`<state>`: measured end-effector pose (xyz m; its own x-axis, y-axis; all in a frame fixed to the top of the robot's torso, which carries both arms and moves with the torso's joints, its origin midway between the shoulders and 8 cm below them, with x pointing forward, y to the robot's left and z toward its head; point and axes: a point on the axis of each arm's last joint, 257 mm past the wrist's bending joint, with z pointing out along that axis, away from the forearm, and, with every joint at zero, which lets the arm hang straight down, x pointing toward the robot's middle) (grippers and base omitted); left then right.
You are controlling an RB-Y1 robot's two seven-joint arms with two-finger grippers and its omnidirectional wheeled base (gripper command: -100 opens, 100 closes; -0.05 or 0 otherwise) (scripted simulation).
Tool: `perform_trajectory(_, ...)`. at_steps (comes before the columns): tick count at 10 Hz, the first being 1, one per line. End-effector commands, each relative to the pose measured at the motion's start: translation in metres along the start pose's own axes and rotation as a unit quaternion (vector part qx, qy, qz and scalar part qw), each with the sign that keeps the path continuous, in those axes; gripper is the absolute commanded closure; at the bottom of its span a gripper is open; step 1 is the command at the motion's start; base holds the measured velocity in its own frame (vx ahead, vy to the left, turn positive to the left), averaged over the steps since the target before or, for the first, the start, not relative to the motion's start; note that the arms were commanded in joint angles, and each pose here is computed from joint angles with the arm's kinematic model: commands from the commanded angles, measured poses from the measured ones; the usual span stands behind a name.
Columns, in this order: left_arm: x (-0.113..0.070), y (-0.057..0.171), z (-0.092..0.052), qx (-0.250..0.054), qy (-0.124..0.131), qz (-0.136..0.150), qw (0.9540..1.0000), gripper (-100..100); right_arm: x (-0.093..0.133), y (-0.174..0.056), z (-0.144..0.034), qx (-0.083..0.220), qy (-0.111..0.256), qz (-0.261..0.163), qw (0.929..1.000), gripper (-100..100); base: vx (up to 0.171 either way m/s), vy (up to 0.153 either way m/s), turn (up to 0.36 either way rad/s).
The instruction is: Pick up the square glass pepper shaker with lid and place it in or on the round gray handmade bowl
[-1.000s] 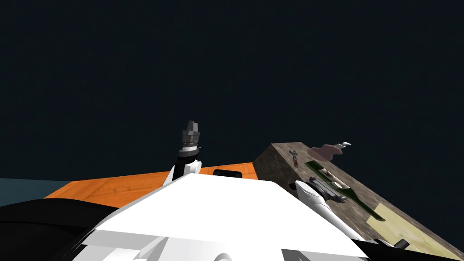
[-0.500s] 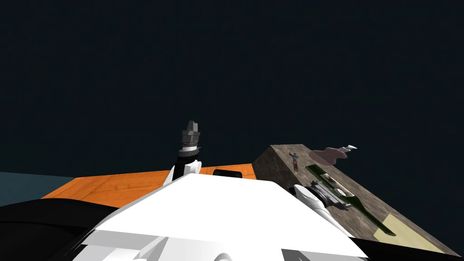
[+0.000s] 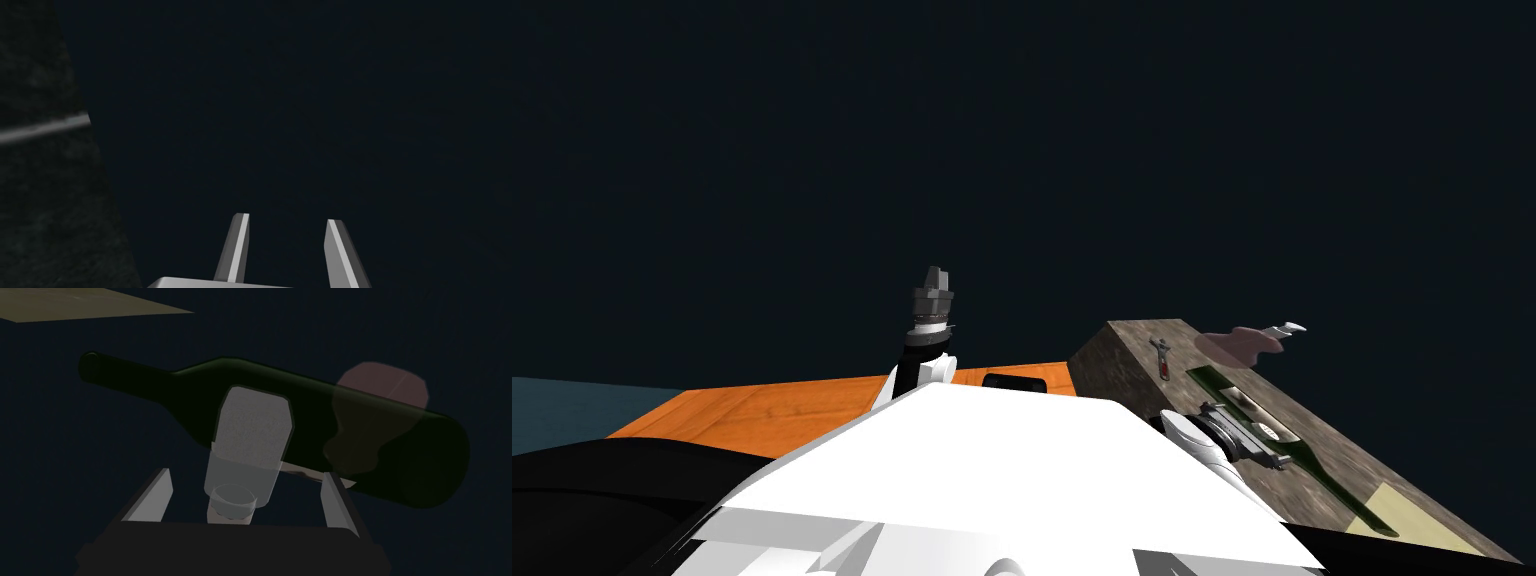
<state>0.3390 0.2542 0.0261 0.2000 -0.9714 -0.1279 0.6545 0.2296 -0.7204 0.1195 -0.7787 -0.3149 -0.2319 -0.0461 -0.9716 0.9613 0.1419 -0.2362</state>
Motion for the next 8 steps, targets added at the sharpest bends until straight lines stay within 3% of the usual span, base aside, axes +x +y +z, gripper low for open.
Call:
perform_trajectory(1, 0.0000, 0.0000, 0.0000, 0.000, 0.000, 0.000, 1.0000, 0, 0.0000, 0.0000, 0.0000, 0.000, 0.000, 0.000, 1.0000, 100, 0.000, 0.000, 0.000)
perform_trajectory(5, 0.0000, 0.0000, 0.0000, 0.000, 0.000, 0.000, 1.0000, 0, -0.0004, -0.0006, 0.0003, 0.001, 0.000, 0.001, 1.0000, 100, 0.000, 0.000, -0.003)
perform_trajectory(6, 0.0000, 0.0000, 0.0000, 0.000, 0.000, 0.000, 1.0000, 0, -0.0004, -0.0007, 0.0003, 0.001, 0.000, 0.001, 1.0000, 0, 0.000, 0.000, 0.000)
perform_trajectory(7, 0.0000, 0.0000, 0.0000, 0.000, 0.000, 0.000, 1.0000, 0, -0.0004, -0.0007, 0.0003, 0.001, 0.000, 0.001, 1.0000, 100, 0.000, 0.000, 0.000)
perform_trajectory(8, 0.0000, 0.0000, 0.0000, 0.000, 0.000, 0.000, 1.0000, 0, -0.0004, -0.0008, 0.0003, 0.001, 0.000, 0.000, 1.0000, 0, 0.000, 0.000, 0.000)
